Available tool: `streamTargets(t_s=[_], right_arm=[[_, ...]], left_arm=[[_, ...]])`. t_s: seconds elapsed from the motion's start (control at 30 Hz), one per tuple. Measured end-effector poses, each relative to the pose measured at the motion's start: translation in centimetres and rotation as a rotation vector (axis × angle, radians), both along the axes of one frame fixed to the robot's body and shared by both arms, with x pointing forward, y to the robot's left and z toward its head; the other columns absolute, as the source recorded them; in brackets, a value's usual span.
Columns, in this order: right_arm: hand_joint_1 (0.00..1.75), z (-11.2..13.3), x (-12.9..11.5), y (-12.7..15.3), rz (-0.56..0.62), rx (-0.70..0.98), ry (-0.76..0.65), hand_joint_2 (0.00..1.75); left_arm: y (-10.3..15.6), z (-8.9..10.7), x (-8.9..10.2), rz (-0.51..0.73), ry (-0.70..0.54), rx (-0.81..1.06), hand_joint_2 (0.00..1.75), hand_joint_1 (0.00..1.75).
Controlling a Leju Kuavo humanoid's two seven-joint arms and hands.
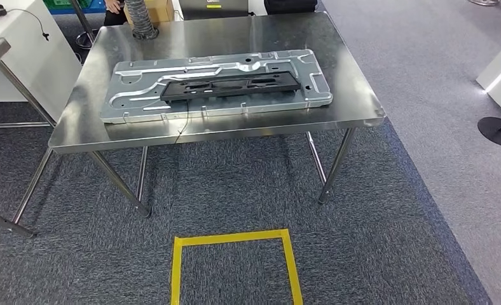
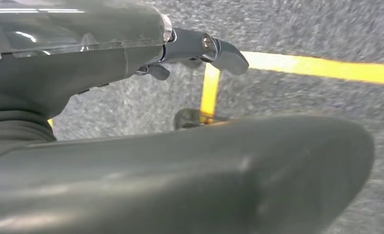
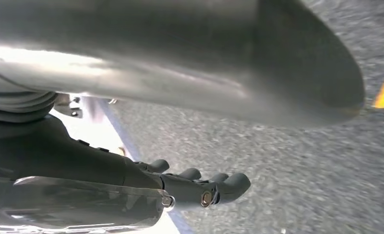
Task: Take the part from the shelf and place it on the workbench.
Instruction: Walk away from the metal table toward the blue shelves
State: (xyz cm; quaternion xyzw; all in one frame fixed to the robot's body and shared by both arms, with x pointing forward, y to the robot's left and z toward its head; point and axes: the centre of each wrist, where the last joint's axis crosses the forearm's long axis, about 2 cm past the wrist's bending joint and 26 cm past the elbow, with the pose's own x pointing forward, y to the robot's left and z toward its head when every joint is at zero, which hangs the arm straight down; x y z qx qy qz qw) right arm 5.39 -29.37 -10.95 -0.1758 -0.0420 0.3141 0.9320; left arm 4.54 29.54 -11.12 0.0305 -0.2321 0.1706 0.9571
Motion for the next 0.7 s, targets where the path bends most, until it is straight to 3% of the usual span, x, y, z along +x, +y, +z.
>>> streamTargets(t_s=[0.7], right_arm=[[0.0, 0.01, -0.03, 0.07, 0.022, 0.019, -0.056, 0.0]], left_arm=[[-0.14, 0.05, 0.43, -0.025, -0.016, 0.001, 0.0, 0.0]])
